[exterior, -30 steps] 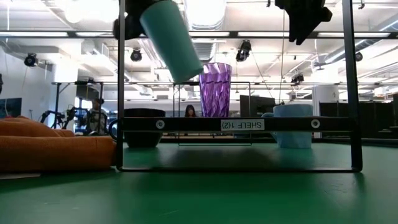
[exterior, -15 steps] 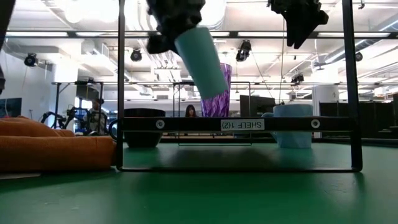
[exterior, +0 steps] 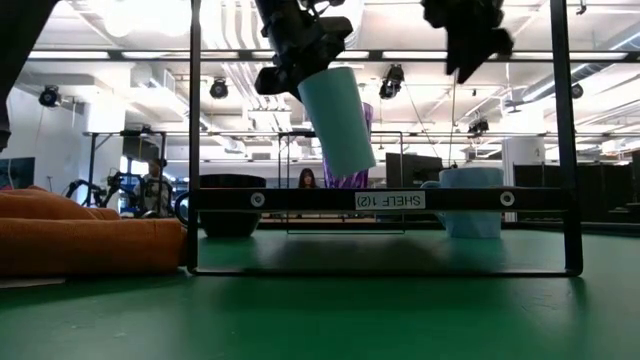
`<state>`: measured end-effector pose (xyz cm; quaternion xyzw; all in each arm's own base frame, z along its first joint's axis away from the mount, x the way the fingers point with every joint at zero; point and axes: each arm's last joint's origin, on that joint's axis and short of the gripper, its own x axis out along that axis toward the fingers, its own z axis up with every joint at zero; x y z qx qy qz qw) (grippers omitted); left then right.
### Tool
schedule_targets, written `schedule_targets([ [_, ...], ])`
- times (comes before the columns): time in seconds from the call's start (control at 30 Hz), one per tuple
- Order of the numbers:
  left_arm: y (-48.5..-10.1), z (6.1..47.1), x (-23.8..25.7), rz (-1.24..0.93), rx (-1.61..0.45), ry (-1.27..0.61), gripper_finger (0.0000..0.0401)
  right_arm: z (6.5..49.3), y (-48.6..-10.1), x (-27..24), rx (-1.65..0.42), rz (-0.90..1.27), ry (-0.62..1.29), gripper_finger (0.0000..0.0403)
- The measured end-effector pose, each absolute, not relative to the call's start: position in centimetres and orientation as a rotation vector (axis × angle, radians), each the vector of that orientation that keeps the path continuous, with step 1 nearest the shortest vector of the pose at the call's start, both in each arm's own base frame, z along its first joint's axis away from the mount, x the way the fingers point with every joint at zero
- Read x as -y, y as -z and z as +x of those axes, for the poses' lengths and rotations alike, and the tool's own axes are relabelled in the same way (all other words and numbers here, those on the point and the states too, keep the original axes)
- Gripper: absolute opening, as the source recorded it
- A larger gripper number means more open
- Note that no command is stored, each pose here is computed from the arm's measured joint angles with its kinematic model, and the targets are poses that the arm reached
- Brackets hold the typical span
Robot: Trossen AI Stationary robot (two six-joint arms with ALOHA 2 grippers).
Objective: Stack small to large cups/mugs on shelf
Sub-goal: Put the green cup on the shelf, then adjust the green cup on the shelf
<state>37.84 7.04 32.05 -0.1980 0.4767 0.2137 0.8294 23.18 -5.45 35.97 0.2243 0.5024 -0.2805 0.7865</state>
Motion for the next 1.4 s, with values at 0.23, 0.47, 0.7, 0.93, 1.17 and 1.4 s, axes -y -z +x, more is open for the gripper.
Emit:
schedule_targets([
  [0.23,-32.0,37.9,-7.3,-0.424,-1.002,-0.46,0.0,25.9,-32.8,4.9,-0.962,0.578,0.412,0.0136],
  [0.47,-31.7,38.1,-7.2,-0.456,-0.99,-0.444,0.0,27.0,-30.6,5.1,-0.868,0.659,0.391,0.0102],
  [0.7,-31.8,38.6,-7.3,-0.476,-0.936,-0.412,0.0009,27.9,-29.6,5.0,-0.772,0.706,0.344,0.0097],
  [0.93,-31.3,38.5,-7.2,-0.497,-0.95,-0.426,0.0044,28.0,-28.4,4.9,-0.761,0.729,0.337,0.0102],
  [1.17,-31.4,38.6,-7.3,-0.484,-0.936,-0.452,0.0068,27.7,-27.1,4.9,-0.794,0.738,0.351,0.0095],
  [1.4,-31.4,38.9,-7.4,-0.482,-0.89,-0.45,0.0068,27.6,-26.8,4.9,-0.804,0.738,0.354,0.0101],
])
